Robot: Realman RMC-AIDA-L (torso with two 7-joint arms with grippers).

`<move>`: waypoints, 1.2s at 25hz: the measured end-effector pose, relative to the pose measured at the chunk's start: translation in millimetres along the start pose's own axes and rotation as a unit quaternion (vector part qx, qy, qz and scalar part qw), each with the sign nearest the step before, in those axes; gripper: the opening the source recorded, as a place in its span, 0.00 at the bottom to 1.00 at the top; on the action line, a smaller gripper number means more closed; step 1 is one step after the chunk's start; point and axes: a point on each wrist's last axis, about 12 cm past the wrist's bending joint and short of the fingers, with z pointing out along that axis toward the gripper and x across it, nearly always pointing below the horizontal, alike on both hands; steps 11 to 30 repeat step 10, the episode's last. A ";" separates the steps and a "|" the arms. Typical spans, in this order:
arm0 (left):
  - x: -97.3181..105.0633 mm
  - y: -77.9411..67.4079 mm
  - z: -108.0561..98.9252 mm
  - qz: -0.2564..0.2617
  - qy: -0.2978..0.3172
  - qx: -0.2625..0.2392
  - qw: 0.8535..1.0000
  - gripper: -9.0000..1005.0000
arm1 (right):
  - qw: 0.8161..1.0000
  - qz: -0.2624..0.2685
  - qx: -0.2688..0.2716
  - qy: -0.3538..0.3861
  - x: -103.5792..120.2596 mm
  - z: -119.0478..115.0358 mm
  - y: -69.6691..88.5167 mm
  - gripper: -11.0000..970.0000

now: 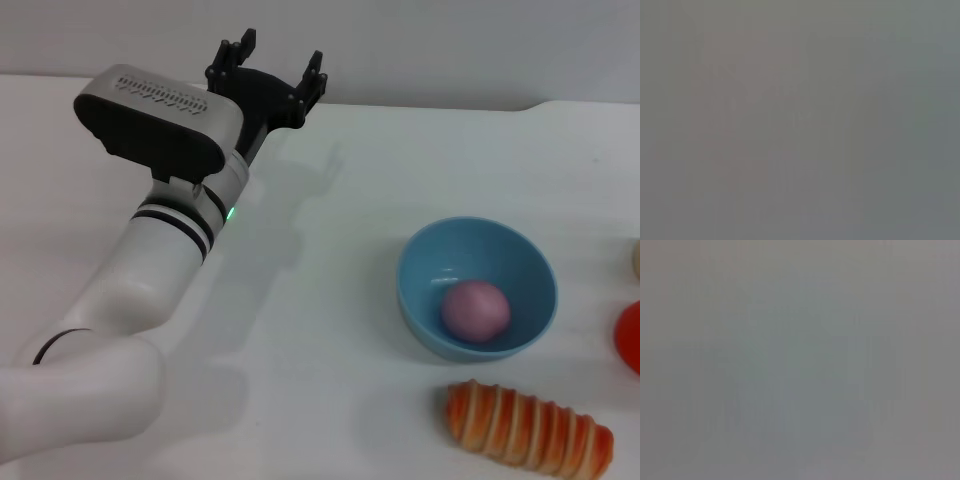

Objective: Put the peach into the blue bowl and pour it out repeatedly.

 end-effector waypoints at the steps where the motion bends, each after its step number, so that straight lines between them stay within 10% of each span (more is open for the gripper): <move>1: 0.9 0.8 -0.2 -0.004 0.001 -0.001 1.000 0.77 | 1.000 0.005 0.001 0.002 1.2 -1.1 1.3 0.68; 30: 1.4 0.7 -0.9 -0.018 0.000 0.001 1.000 0.77 | 0.999 0.042 0.022 -0.001 6.0 -11.1 6.8 0.68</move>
